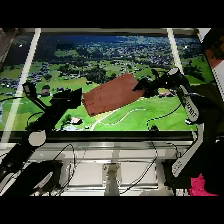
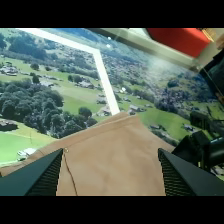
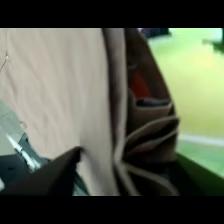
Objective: Fold the clothes and pants, and hang the long-sleeved shirts on hangers.
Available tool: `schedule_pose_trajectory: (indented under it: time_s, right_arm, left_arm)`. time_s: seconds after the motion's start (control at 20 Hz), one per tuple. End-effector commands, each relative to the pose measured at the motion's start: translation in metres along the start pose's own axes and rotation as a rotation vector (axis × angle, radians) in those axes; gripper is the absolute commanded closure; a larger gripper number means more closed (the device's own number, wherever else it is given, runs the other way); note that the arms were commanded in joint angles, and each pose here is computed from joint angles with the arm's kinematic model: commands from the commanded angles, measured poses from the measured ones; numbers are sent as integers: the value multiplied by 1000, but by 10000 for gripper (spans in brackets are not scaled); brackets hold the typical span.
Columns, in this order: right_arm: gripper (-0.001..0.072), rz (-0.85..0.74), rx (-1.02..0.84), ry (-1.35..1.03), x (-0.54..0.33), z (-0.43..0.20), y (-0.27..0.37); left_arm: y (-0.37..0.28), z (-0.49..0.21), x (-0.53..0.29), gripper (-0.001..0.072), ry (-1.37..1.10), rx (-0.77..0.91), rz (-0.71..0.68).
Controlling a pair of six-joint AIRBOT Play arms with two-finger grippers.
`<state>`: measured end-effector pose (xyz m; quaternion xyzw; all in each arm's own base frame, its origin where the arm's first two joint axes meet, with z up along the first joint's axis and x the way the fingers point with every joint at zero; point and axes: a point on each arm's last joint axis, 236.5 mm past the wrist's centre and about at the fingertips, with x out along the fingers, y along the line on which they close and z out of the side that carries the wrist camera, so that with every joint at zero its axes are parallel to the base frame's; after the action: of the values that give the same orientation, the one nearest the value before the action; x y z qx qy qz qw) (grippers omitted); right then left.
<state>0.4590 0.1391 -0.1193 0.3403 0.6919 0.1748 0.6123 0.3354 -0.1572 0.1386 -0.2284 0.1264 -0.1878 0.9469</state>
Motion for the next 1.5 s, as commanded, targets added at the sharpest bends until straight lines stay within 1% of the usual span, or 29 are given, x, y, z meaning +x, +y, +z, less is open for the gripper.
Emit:
schedule_pose_trajectory:
  time_s: [0.0, 0.05, 0.1, 0.15, 0.2, 0.3, 0.4, 0.45, 0.65, 0.75, 0.9, 1.0, 1.15, 1.2, 1.35, 1.45]
  right_arm:
    - [276, -3, -4, -38, 2, 9, 1]
    - [373, 0, -3, -38, 2, 9, 2]
    - [527, 9, 0, -31, 1, 7, 4]
    - [661, 29, 7, -22, 0, 5, 7]
    - [701, 48, 12, -19, -4, 4, 11]
    - [704, 67, 5, -50, -24, 10, 18]
    - [705, 82, -19, -108, -62, 22, 24]
    - [704, 90, -24, -149, -91, 30, 24]
    - [704, 110, 57, -359, -235, 45, 0]
    - [704, 63, 121, -501, -313, 37, -28]
    - [705, -9, 221, -690, -416, -3, -74]
    - [705, -61, 311, -745, -458, -45, -105]
    - [705, -229, 508, -674, -477, -124, -163]
    - [705, -270, 556, -704, -487, -141, -174]
    - [704, -393, 661, -752, -510, -179, -196]
    - [701, -433, 681, -757, -514, -186, -199]
  left_arm:
    - [0, 1, 0, 50, -2, 0, -1]
    - [0, 1, 0, 50, -2, 0, -1]
    - [0, 1, 0, 49, -2, 0, -1]
    - [0, 1, 0, 50, -2, -3, -1]
    - [0, 1, 0, 50, -2, -3, -1]
    - [0, 1, 0, 50, -2, -3, -1]
    - [0, 1, 0, 50, -2, -3, 0]
    - [0, 0, 0, 50, -1, -3, 1]
    - [0, 0, 0, 51, -1, -3, 1]
    - [1, 1, 0, 51, -3, -3, 3]
    - [1, 4, 0, 51, -15, -3, 5]
    - [1, 4, 0, 51, -17, -3, 5]
    - [1, 4, 0, 51, -17, -3, 5]
    - [1, 4, 0, 51, -17, -3, 5]
    - [1, 4, 0, 51, -17, -3, 5]
    - [1, 4, 0, 50, -17, -3, 5]
